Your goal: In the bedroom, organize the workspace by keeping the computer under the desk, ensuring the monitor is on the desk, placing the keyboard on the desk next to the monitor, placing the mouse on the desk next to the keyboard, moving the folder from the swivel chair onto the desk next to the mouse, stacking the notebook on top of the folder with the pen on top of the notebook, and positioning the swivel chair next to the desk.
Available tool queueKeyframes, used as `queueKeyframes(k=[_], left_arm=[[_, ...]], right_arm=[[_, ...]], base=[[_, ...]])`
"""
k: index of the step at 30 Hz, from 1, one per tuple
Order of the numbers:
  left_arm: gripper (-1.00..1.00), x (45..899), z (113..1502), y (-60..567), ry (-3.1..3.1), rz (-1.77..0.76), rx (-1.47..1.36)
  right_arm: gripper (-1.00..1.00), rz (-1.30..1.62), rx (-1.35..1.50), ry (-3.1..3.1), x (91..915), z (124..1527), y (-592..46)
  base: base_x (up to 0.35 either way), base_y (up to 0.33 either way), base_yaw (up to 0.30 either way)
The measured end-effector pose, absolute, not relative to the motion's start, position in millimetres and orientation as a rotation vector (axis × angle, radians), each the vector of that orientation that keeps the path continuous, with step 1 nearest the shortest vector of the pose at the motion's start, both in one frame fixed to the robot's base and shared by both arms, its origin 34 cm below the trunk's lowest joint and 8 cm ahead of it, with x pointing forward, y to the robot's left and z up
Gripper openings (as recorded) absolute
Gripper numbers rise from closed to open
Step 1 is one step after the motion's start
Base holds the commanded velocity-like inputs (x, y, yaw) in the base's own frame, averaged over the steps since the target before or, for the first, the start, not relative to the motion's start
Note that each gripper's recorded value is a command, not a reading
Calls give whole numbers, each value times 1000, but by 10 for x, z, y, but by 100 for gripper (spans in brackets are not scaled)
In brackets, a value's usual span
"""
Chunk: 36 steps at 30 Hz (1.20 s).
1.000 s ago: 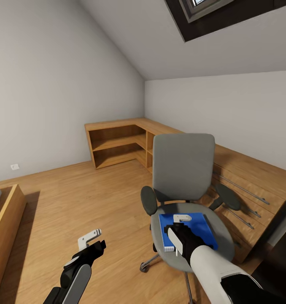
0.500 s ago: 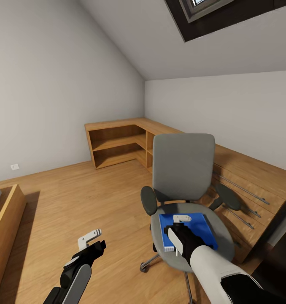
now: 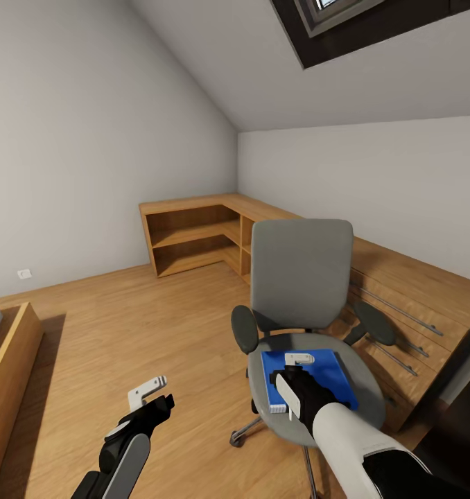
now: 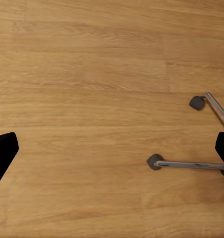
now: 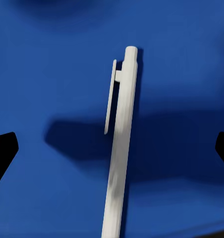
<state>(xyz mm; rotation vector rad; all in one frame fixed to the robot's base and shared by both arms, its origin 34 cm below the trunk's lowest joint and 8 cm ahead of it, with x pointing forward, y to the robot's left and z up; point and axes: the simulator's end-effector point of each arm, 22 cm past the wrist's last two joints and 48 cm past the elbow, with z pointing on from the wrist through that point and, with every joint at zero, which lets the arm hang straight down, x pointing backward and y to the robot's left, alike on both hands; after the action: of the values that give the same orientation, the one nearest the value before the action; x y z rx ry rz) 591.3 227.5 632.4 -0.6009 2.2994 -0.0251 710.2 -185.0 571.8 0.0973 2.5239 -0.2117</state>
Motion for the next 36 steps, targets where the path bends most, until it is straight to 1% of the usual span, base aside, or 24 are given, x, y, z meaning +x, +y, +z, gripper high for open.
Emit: queueKeyframes(k=[12, 36], left_arm=[[100, 5911, 6322, 2269, 2300, -26, -601], [100, 5912, 6327, 2267, 2299, -27, -601]], right_arm=[[100, -222, 93, 2566, 6965, 5573, -1868], [100, -221, 97, 2565, 6964, 5572, -1867]], base=[[0, 0, 0], [0, 0, 0]])
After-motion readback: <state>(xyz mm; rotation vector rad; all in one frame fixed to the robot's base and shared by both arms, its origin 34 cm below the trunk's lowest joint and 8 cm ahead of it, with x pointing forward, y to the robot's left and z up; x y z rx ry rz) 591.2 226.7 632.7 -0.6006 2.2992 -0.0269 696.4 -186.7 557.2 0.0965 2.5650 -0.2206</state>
